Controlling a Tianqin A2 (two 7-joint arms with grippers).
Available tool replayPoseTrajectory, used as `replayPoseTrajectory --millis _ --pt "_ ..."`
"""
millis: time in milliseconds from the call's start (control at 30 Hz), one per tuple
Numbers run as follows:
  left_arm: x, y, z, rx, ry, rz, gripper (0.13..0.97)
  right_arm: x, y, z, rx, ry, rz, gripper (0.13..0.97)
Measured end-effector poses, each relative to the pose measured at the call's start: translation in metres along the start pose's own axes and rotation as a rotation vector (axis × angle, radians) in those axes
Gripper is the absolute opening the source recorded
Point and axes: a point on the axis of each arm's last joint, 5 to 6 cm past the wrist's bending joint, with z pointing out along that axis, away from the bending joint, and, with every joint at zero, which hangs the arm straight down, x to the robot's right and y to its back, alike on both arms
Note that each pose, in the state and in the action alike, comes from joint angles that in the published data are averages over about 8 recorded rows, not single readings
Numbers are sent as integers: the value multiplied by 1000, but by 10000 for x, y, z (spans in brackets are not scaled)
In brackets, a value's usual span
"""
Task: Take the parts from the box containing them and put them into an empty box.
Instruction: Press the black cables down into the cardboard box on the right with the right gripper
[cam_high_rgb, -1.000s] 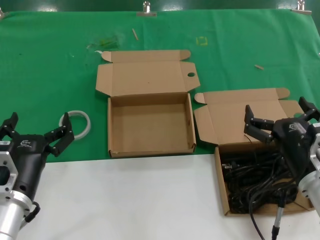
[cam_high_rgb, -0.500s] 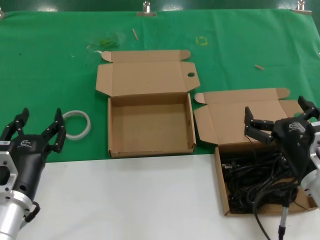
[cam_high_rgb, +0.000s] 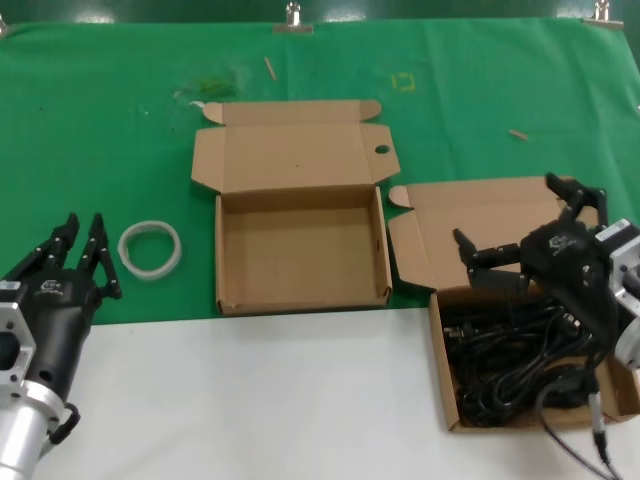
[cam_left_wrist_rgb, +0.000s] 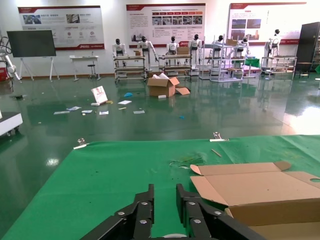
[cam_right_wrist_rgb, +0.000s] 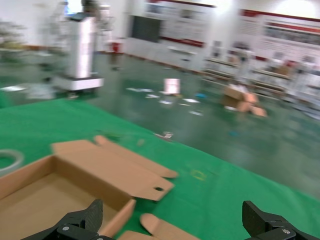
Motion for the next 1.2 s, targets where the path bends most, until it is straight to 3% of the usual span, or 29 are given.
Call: replayPoseTrajectory --millis 200,500,767,1033,1200 --pt "0 0 0 0 0 0 220 309 -160 83 -1 -189 -158 966" --pt "0 0 0 0 0 0 150 818 -445 244 4 -466 -496 966" --pt "0 0 0 0 0 0 141 1172 -688 308 -40 -722 -770 966" --pt "0 0 0 0 0 0 140 1366 -705 348 -101 -912 -1052 966" --pt "0 0 0 0 0 0 140 1365 -674 373 -124 -985 -1150 966"
